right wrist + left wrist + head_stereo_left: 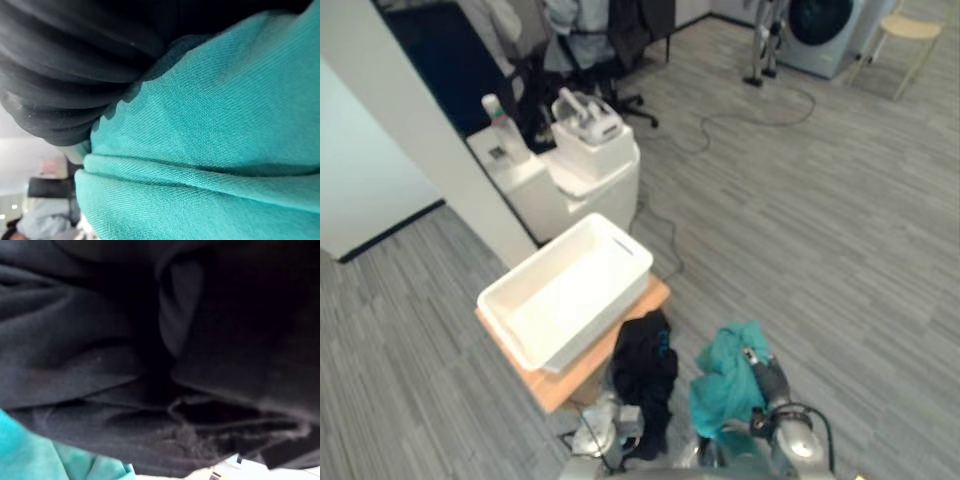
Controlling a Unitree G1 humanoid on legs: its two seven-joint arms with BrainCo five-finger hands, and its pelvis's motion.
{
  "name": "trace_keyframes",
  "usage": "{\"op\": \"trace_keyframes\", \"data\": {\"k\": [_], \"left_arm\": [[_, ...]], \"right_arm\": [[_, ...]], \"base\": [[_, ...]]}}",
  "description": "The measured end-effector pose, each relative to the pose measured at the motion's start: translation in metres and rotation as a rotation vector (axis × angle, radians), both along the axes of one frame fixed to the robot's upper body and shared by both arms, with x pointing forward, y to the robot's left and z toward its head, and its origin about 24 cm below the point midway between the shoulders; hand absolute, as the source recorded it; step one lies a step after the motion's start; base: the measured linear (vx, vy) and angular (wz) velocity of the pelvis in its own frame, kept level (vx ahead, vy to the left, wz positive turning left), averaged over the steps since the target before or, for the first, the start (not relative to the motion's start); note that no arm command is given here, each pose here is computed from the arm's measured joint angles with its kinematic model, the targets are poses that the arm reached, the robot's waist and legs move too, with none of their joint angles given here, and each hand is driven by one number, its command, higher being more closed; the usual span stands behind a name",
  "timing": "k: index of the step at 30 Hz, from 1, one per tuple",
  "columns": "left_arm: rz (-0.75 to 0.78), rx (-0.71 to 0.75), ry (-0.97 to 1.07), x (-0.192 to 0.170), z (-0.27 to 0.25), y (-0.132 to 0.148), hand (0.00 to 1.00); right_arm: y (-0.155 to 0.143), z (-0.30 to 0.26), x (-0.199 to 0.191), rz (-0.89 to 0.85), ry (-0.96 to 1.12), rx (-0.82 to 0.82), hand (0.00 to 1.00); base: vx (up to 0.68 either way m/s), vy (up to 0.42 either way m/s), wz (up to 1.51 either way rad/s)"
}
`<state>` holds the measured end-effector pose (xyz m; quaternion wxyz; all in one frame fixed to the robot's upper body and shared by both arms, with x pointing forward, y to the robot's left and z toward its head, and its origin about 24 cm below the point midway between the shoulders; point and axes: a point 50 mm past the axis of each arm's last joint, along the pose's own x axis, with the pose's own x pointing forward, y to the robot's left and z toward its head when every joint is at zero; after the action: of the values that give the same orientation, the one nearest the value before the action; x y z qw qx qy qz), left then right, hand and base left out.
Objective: Tidy the bed and pick cloth on bed and put in laundry
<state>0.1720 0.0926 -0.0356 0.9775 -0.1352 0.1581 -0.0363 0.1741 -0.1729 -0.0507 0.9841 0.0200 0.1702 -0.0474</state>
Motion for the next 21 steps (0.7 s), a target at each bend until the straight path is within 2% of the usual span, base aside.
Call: {"op": "trace_keyframes", "data": {"k": [7, 14, 21], "left_arm": [[-0.024, -0.036, 0.006, -0.002, -0.001, -0.005, 1.0], [-0.05, 0.034, 0.061, -0.012, -0.014, 0.009, 1.0], [-0.027, -0.003, 0.123, -0.028, -0.023, 0.01, 1.0]], "right_arm": [[-0.014, -0.003, -0.005, 0.013, 0.02, -0.018, 1.0], [0.007, -0.003, -0.009, -0.02, 0.007, 0.081, 1.0], [-0.014, 0.041, 0.009, -0.037, -0.186, -0.009, 1.0]], "base": [[0.31, -0.04, 1.36], [0.34, -0.117, 1.53], [0.2, -0.081, 0.22]]}}
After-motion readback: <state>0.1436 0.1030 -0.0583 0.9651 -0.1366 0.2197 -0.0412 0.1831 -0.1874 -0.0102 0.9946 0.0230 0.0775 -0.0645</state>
